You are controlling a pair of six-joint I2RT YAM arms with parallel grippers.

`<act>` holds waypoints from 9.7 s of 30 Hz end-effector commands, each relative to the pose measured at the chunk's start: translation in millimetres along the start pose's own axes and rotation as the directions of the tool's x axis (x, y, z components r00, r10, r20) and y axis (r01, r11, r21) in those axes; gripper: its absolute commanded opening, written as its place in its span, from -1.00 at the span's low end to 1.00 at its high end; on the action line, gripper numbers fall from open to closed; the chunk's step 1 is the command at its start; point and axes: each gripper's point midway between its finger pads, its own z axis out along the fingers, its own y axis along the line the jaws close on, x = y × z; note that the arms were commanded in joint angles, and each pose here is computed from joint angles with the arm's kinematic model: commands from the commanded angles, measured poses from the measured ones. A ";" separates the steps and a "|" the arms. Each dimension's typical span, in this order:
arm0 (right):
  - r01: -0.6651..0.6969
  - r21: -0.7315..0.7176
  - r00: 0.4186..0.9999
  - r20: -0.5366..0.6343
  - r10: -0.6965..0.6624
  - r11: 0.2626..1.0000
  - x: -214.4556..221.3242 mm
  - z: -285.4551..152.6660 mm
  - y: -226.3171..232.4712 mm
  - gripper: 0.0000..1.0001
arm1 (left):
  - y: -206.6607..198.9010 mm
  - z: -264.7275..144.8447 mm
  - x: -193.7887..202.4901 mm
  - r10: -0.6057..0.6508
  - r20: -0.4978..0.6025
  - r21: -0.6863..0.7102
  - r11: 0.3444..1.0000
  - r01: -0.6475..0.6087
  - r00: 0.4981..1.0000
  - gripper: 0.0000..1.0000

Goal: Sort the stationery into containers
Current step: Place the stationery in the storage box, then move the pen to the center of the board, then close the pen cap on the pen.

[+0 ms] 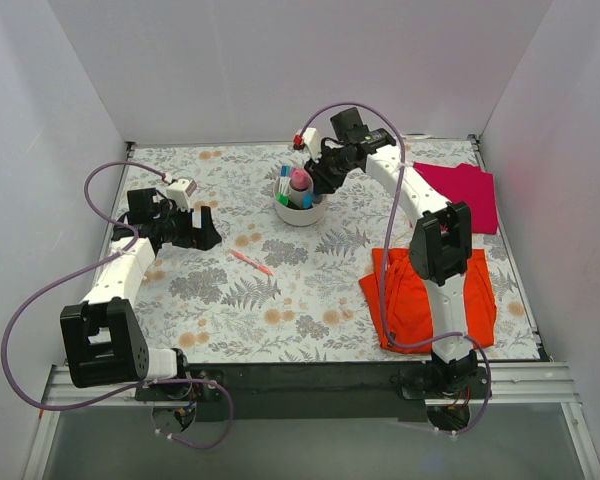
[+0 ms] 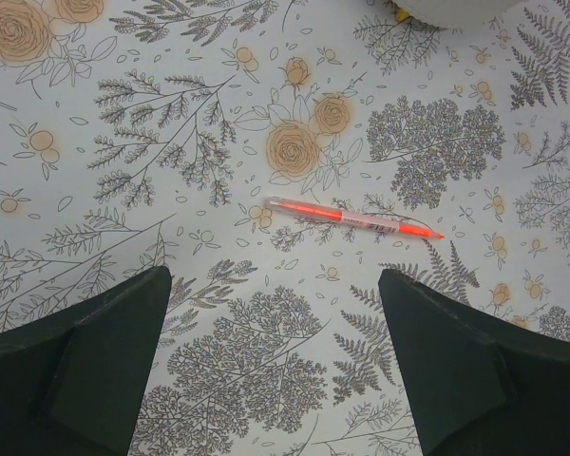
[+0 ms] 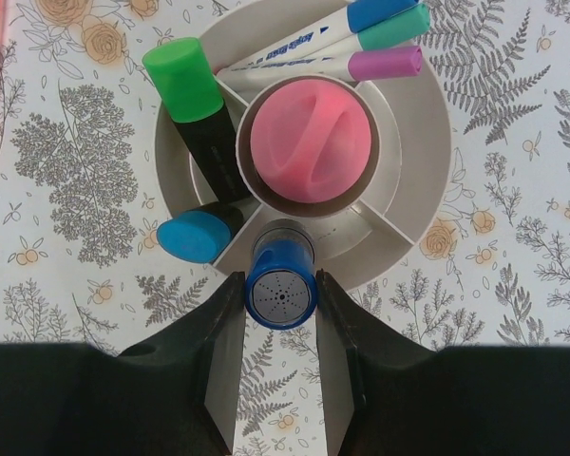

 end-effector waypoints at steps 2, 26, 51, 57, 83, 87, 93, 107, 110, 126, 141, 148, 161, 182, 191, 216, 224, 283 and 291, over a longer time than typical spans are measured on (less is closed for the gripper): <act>-0.011 0.001 1.000 -0.022 0.011 1.000 3.8 9.1 2.5 -0.23 | -5.3 -9.7 -17.3 0.039 0.046 0.001 0.999 -0.039 0.998 0.86; -0.036 -0.098 0.997 0.063 0.043 0.995 25.9 -88.0 93.6 0.02 | -15.4 2.0 3.8 0.813 -0.041 0.438 0.537 -0.721 0.581 0.71; -0.076 -0.149 0.993 0.075 0.088 0.986 90.5 -90.4 148.6 -0.18 | -96.9 85.6 36.7 0.914 0.292 0.543 0.083 -0.835 0.281 0.08; -0.095 -0.142 0.992 0.070 0.106 0.985 96.2 -91.0 147.0 -0.28 | -99.7 90.2 52.4 0.908 0.287 0.607 0.073 -0.791 0.304 -0.03; -0.137 -0.153 0.988 0.050 0.147 0.979 111.9 -88.0 145.9 -0.28 | -79.5 107.4 123.7 0.930 0.088 0.730 0.183 -0.658 0.356 -0.77; -0.212 -0.211 0.973 0.041 0.225 0.954 122.9 -90.3 170.5 -0.31 | -94.6 103.4 129.4 0.915 0.015 0.758 0.253 -0.602 0.403 -0.98; -0.180 -0.263 0.974 0.086 0.209 0.948 144.2 -87.1 223.2 -0.30 | -109.8 94.5 145.6 0.868 -0.124 0.778 0.386 -0.495 0.481 -1.00; -0.423 -0.144 0.905 -0.025 0.424 0.895 162.4 -58.9 232.1 -0.33 | -134.3 106.8 151.3 0.751 -0.264 0.710 0.576 -0.405 0.605 -1.00; -0.495 -0.111 0.869 -0.056 0.492 0.862 171.6 -55.9 236.0 -0.35 | -135.2 111.0 150.7 0.739 -0.270 0.704 0.589 -0.397 0.617 -1.00; -0.515 0.044 0.849 -0.114 0.516 0.856 198.8 -33.5 237.5 -0.31 | -138.6 130.0 141.1 0.697 -0.228 0.643 0.633 -0.433 0.680 -1.00; -0.477 0.071 0.863 -0.150 0.483 0.876 212.0 -20.4 243.6 -0.16 | -142.2 120.0 139.0 0.685 -0.179 0.616 0.637 -0.463 0.706 -1.00; -0.514 0.107 0.829 -0.192 0.525 0.851 224.5 -16.9 245.2 -0.17 | -139.9 112.7 139.6 0.704 -0.160 0.605 0.624 -0.494 0.692 -1.00; -0.559 0.191 0.758 -0.278 0.591 0.807 255.3 -22.4 264.5 -0.29 | -134.2 106.5 130.6 0.733 -0.112 0.551 0.608 -0.571 0.671 -1.00; -0.320 0.088 0.920 -0.211 0.331 0.943 195.3 -0.3 243.6 -0.92 | -127.6 106.2 118.3 0.713 -0.126 0.540 0.633 -0.555 0.690 -1.00; 0.103 -0.055 0.948 -0.298 -0.114 0.993 193.5 36.1 225.7 -0.97 | -124.2 114.4 124.5 0.728 -0.122 0.554 0.614 -0.562 0.675 -1.00; 0.298 -0.066 0.917 -0.256 -0.305 0.952 209.8 8.4 236.7 -0.12 | -147.8 76.4 145.9 0.706 -0.001 0.777 0.447 -0.443 0.709 -1.00; 0.278 -0.043 0.947 -0.158 -0.281 0.960 202.5 10.6 222.5 -0.15 | -162.2 72.1 155.0 0.663 -0.043 0.864 0.400 -0.306 0.747 -1.00; 0.148 -0.318 0.952 -0.211 -0.222 0.936 215.1 27.1 228.8 -0.39 | -154.2 112.5 118.0 0.650 -0.092 0.800 0.499 -0.332 0.754 -1.00; 0.124 -0.320 0.938 -0.271 -0.216 0.939 231.7 24.5 228.8 -0.37 | -155.7 112.3 116.9 0.645 -0.095 0.802 0.500 -0.325 0.758 -1.00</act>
